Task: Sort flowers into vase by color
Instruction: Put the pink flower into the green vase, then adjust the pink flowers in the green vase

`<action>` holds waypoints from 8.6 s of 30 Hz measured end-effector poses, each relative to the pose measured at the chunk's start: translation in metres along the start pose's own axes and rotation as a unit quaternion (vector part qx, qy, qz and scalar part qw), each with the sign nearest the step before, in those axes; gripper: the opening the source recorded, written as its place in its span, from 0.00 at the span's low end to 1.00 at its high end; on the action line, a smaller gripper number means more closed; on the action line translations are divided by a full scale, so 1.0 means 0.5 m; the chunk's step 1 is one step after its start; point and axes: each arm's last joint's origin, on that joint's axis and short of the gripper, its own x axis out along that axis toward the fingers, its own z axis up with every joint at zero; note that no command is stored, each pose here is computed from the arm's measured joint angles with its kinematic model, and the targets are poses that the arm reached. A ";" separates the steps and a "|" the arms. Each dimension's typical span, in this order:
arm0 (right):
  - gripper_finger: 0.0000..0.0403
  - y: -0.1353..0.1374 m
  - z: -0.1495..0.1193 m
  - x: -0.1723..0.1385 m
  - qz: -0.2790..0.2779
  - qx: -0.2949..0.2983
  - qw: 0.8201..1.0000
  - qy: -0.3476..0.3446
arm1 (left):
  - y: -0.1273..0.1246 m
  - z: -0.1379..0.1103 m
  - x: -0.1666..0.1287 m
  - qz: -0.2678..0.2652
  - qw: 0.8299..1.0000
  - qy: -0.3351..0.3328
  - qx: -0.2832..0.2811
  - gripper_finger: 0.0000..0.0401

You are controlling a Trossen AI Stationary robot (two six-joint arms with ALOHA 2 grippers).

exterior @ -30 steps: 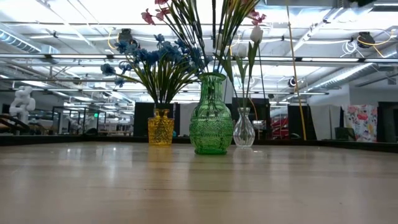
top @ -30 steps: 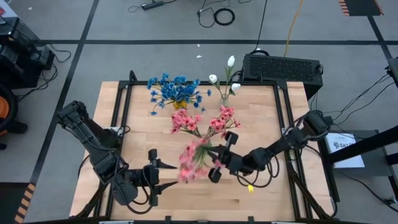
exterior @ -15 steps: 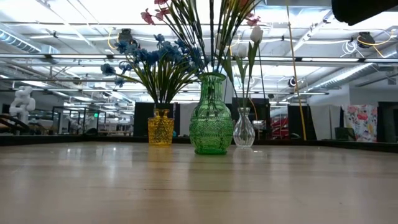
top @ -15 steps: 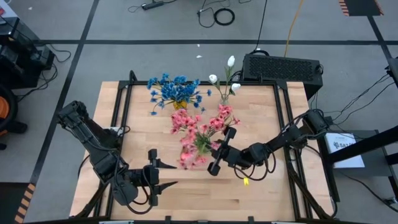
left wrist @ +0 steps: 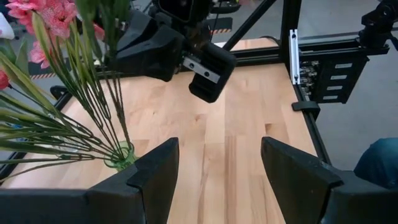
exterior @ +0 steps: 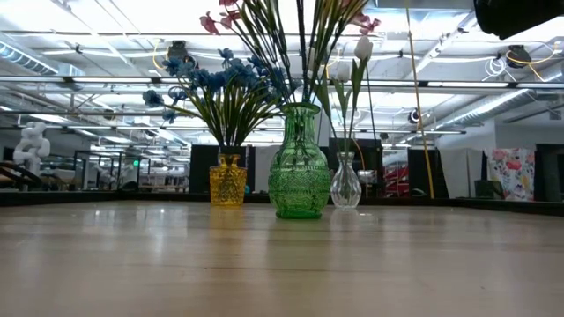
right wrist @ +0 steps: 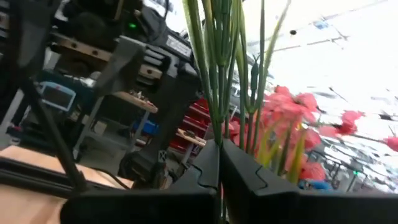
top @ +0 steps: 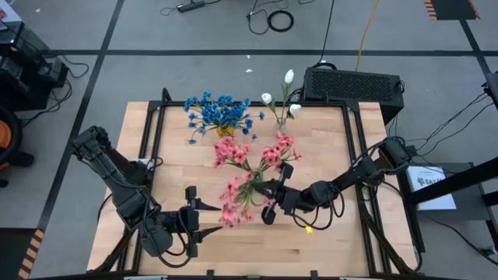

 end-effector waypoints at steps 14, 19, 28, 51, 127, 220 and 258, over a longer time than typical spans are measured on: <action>0.00 0.009 -0.015 0.002 0.039 -0.035 0.998 0.018 | 0.000 0.000 0.000 0.000 1.000 0.000 0.001 0.59; 0.00 0.010 -0.016 0.002 0.040 -0.034 0.998 0.020 | 0.000 0.000 0.000 0.000 1.000 0.000 0.001 0.59; 0.00 0.010 -0.028 0.005 0.048 -0.027 0.998 0.042 | 0.000 0.000 0.000 0.000 1.000 0.001 0.002 0.59; 0.17 0.002 -0.046 0.008 -0.005 -0.063 0.992 0.106 | 0.002 -0.004 0.000 0.003 1.000 0.007 0.006 0.59; 0.02 0.066 0.078 0.043 -0.109 0.002 0.967 0.231 | -0.022 0.022 -0.040 0.044 0.993 -0.072 0.081 0.59; 0.50 0.040 0.274 -0.093 -0.175 -0.026 0.949 0.261 | -0.022 0.015 -0.040 0.028 0.995 -0.058 0.072 0.59; 0.66 0.043 0.238 -0.077 -0.178 -0.083 0.940 0.278 | 0.065 0.104 0.149 0.015 0.978 -0.180 0.107 0.59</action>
